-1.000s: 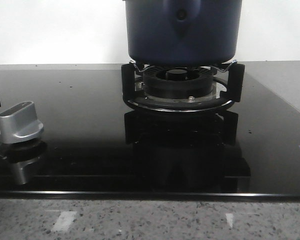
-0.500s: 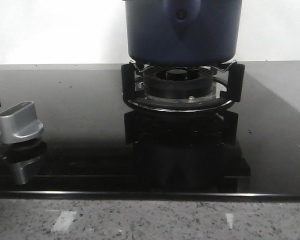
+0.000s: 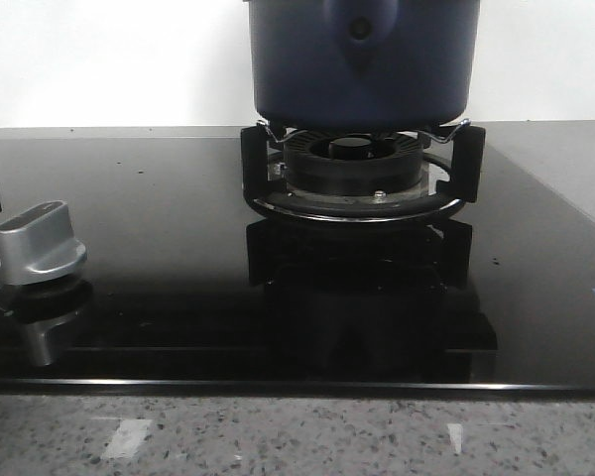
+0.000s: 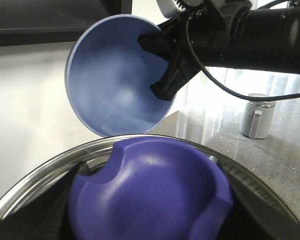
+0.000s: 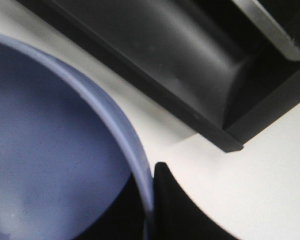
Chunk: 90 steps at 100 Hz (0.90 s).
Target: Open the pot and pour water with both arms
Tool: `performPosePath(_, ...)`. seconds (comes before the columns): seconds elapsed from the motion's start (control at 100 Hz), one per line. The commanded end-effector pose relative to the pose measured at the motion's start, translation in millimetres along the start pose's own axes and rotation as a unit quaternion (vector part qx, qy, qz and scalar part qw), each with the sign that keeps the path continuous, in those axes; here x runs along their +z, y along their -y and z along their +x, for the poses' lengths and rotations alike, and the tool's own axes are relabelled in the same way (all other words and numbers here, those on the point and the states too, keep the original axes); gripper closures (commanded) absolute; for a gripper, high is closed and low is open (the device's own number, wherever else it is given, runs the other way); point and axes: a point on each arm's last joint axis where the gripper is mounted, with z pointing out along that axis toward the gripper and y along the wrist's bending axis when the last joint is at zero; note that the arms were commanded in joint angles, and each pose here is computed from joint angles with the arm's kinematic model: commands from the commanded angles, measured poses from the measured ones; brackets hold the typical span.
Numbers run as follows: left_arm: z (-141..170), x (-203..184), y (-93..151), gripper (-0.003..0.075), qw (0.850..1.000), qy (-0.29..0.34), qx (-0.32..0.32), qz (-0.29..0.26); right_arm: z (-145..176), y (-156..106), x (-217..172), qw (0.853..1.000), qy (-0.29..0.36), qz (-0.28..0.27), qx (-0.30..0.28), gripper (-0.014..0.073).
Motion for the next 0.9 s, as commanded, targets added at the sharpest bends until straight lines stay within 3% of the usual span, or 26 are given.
performPosePath(0.0,-24.9,-8.5,8.2,0.0363,0.998,0.056,-0.007,0.004,-17.3,25.0,-16.7,0.997,0.061,0.039,-0.010,0.0641)
performPosePath(0.59,-24.9,-8.5,8.2,0.0363,0.998,0.056,-0.007,0.004,-37.4,22.2,-34.9,0.985,0.128,0.089,-0.079,0.0642)
performPosePath(0.89,-24.9,-8.5,8.2,0.0363,0.998,0.056,-0.007,0.004,-37.8,23.1,-35.1,0.984,0.129,0.095,-0.084,0.0642)
